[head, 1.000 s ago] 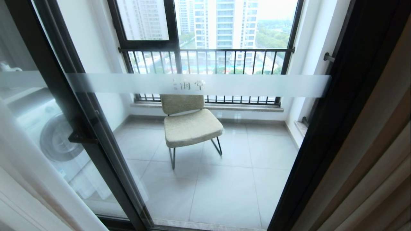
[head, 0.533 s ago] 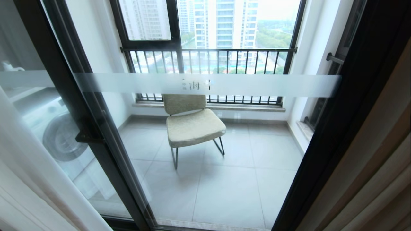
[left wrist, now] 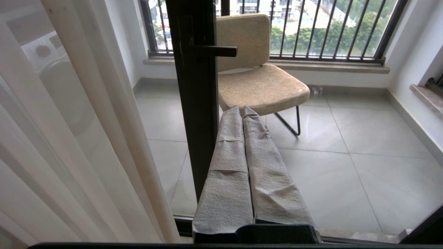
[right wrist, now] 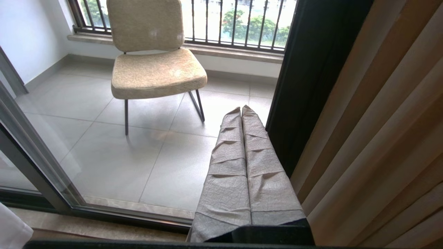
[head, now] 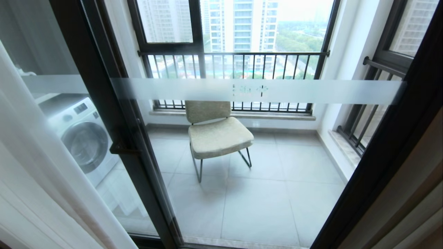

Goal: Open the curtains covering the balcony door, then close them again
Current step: Pull the inner curtains open on both sides

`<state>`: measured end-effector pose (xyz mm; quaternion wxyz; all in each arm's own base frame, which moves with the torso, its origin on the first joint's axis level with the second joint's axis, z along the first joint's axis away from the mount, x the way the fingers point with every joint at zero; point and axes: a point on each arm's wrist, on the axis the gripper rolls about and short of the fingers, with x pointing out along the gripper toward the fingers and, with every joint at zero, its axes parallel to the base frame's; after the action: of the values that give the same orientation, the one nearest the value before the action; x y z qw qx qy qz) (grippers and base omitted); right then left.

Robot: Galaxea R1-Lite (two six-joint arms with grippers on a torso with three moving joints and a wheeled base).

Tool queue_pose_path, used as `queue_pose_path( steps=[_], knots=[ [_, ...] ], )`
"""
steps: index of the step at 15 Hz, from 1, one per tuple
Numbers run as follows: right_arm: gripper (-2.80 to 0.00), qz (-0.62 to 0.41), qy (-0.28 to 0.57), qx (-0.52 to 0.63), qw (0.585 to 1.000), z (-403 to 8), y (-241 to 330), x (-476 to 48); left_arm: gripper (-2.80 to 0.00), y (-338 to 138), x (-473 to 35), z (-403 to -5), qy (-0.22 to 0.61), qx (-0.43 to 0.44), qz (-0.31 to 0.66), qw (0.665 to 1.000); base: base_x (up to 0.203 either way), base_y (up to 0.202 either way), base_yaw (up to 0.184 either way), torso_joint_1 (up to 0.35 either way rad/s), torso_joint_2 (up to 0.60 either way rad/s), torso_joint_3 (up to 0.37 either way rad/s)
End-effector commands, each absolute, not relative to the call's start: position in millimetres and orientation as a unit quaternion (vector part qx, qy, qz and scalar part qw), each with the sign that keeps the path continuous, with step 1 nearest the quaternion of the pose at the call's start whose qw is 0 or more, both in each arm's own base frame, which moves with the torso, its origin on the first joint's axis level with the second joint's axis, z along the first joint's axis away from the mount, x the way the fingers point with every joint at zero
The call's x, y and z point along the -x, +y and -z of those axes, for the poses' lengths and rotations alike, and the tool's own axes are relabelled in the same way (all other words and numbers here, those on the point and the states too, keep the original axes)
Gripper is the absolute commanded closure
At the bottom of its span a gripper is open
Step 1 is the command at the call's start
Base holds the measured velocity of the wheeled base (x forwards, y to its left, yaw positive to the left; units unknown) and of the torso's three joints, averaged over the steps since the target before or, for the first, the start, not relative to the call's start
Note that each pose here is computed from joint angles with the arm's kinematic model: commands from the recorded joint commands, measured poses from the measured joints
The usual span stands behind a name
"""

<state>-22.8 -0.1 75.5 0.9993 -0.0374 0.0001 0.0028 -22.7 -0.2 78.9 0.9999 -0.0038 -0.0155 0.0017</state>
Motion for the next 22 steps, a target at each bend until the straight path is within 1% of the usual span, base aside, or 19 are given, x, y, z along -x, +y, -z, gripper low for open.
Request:
queue_pose_path(
  steps=[1, 22],
  knots=[
    [0.0, -0.004, 0.0, 0.038, 0.999, -75.5, -0.1, 22.8, 0.0, -0.2, 22.7, -79.0, -0.016, 0.004, -0.002, 1.0, 0.0, 0.193, 0.001, -0.001, 0.01, 0.001],
    [0.0, -0.004, 0.0, 0.037, 0.999, -75.5, -0.1, 22.8, 0.0, -0.2, 22.7, -79.0, -0.016, 0.005, -0.002, 1.0, 0.0, 0.194, -0.001, 0.001, 0.0, 0.003]
  ],
)
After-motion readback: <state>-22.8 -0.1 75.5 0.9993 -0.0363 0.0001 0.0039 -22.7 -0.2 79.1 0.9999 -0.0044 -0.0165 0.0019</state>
